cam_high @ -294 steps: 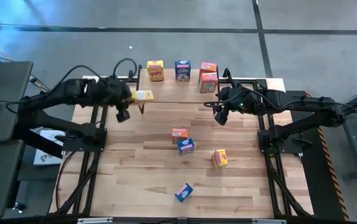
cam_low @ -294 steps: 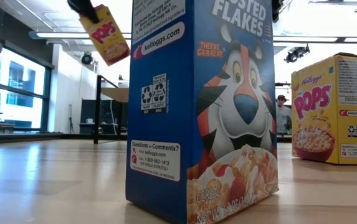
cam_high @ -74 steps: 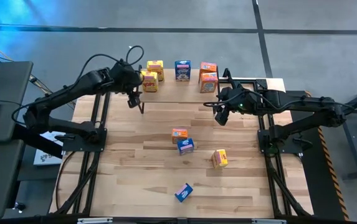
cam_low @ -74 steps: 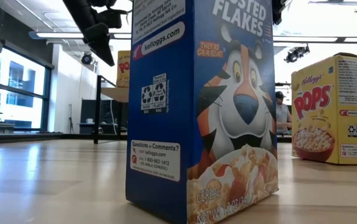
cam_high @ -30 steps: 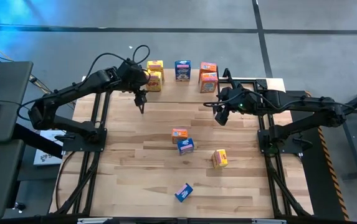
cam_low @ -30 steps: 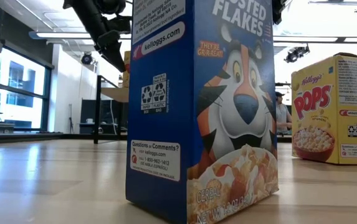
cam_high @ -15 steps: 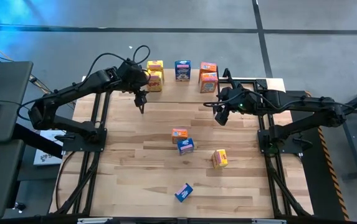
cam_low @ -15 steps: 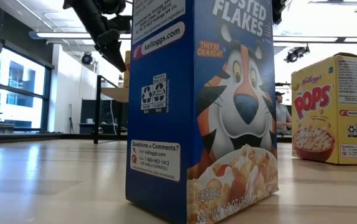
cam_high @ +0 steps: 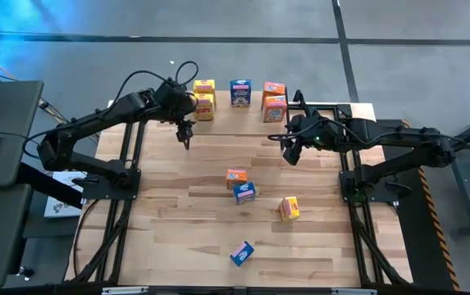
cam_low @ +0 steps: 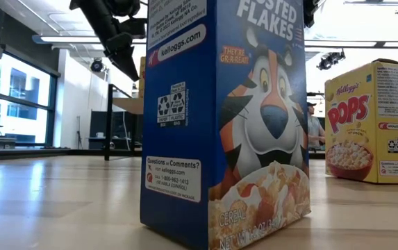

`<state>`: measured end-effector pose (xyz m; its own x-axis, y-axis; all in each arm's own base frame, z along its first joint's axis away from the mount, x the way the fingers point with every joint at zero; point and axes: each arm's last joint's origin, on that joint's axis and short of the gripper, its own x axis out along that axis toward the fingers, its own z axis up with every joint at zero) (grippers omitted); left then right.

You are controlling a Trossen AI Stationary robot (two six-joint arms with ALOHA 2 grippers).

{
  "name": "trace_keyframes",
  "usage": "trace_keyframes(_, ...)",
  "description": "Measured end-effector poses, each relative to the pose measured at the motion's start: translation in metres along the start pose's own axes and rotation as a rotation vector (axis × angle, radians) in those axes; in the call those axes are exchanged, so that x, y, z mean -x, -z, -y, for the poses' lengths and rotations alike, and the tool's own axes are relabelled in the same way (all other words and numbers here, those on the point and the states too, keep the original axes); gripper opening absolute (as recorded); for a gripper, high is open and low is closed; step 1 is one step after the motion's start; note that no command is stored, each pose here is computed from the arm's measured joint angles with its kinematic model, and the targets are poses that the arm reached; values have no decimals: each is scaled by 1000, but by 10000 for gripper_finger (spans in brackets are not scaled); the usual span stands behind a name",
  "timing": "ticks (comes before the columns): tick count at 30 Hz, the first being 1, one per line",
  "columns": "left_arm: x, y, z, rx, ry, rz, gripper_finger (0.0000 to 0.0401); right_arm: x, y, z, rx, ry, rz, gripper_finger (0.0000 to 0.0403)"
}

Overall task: Stack cereal on shelf
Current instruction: Put the bottom blue cereal box on the shelf aligned with the other blue cereal box

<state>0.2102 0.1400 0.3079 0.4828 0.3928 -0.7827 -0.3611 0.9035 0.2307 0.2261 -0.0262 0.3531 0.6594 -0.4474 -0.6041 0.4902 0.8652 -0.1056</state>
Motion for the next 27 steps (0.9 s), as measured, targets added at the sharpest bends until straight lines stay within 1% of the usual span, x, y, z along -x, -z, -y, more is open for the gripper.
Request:
trace_keyframes(3,5,2,4,-11,1,-13,221,0,0,0,0,0,0,217)
trace_keyframes(9,18,0,11,-15,-13,33,221,0,0,0,1,-19,-7,217)
trace_keyframes(13,28,0,19,25,4,67,221,0,1,-3,1,-112,-28,217)
trace_keyframes(16,33,-1,29,18,32,83,221,0,1,-5,-6,-158,-38,217)
trace_keyframes(20,41,-3,43,-5,73,114,221,0,1,-5,-26,-160,-40,217)
trace_keyframes(27,45,-5,61,-52,126,132,221,0,1,-5,-49,-162,-38,217)
